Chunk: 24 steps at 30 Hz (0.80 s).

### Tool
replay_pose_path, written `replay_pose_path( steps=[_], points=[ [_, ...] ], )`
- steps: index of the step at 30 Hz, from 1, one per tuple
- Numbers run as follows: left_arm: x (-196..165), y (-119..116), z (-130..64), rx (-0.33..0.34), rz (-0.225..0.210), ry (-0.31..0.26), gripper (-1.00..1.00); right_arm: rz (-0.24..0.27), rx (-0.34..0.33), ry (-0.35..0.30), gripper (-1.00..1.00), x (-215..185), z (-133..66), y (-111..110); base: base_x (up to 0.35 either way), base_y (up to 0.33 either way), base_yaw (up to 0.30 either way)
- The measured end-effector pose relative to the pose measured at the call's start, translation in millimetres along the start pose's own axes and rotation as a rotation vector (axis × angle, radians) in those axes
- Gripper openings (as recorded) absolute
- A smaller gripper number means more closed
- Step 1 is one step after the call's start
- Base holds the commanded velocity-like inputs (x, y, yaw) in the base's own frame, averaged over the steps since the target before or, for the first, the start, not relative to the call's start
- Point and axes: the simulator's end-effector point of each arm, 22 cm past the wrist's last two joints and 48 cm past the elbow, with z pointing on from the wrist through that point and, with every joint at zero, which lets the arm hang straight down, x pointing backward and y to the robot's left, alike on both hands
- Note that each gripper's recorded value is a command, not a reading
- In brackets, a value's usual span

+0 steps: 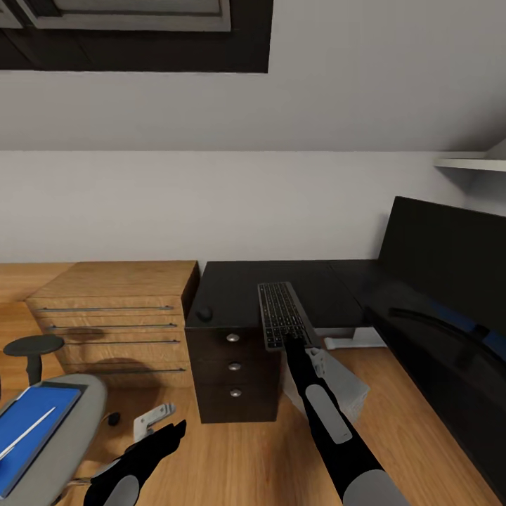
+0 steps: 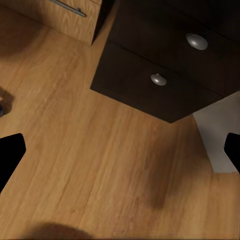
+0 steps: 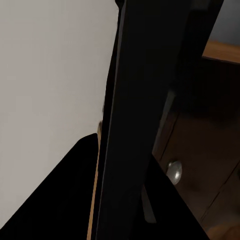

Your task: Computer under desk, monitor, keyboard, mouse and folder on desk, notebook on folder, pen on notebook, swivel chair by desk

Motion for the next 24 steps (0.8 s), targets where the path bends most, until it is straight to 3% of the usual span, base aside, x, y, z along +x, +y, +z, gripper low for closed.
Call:
replay_pose_path(
  steps=[6,8,9,15,19,24],
  points=[
    [1,-1,0.1,0.001,0.001,0.001,1.00,0.027,0.028,0.009,-1.00,4,-0.5,-12,0.097,0.044,0.000],
    [1,-1,0.2,0.001,0.002,0.001,1.00,0.056,0.036,0.013,-1.00,6,-0.7,-15,0.015,0.006,0.000],
    [1,-1,0.1,0.001,0.002,0.001,1.00,0.106,0.040,0.022,-1.00,11,-1.1,-15,0.003,0.001,0.000],
    [0,0,0.1,0.001,0.001,0.001,1.00,0.150,0.035,0.026,-1.00,13,-1.2,-12,0.001,0.000,0.000],
    [1,-1,0.1,0.001,0.002,0.001,1.00,0.208,0.031,0.024,-1.00,12,-1.0,-7,0.000,0.000,0.000],
    [1,-1,0.1,0.001,0.002,0.001,1.00,0.225,0.021,0.022,-1.00,13,-1.3,-11,0.000,0.000,0.000]
  ],
)
